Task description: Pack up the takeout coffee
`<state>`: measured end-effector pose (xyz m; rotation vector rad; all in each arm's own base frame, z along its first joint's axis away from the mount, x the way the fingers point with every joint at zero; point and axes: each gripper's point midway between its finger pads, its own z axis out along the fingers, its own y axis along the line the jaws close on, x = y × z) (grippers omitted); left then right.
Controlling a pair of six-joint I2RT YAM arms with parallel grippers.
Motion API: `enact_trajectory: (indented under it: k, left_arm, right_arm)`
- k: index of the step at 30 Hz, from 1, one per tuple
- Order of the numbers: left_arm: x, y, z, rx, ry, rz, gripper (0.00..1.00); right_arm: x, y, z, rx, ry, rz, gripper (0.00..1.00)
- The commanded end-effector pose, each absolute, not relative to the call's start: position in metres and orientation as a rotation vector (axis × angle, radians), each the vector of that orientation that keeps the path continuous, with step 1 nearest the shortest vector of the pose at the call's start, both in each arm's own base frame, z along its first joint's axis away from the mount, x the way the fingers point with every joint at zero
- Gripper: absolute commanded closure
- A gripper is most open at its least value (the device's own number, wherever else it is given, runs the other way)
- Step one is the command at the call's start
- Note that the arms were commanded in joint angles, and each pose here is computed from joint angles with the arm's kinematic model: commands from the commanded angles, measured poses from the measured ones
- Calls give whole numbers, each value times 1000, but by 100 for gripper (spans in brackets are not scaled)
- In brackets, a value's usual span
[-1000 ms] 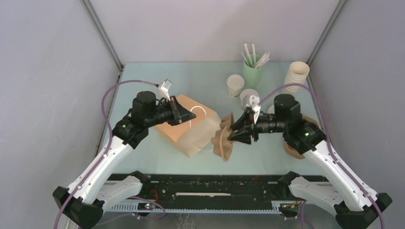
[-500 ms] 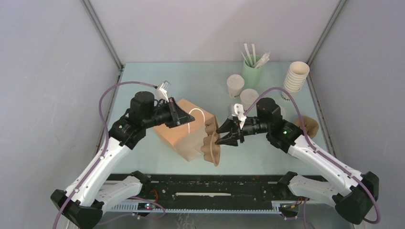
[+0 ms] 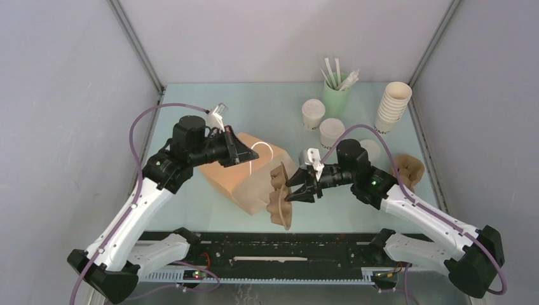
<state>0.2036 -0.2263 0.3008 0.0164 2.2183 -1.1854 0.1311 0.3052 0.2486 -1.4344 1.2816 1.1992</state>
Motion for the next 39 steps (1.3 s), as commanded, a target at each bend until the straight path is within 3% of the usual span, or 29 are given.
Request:
enact_trajectory:
  k: [1,13,22,39]
  left_arm:
    - [203,-231,325,87,2166,-1209,100]
    - [193,-234,324,118,2181,-1255,100]
    - [191,-235,325,164,2217,-1244,100]
    - [193,-242,345,195,2206,-1284,100]
  right_arm:
    - [134,306,246,-1432,1238,1148,65]
    - [181,335,237,-1408,1231,1040,65]
    - [227,338,230,-1354,1365,735,63]
    - [247,339,220,-1343,1469,380,62]
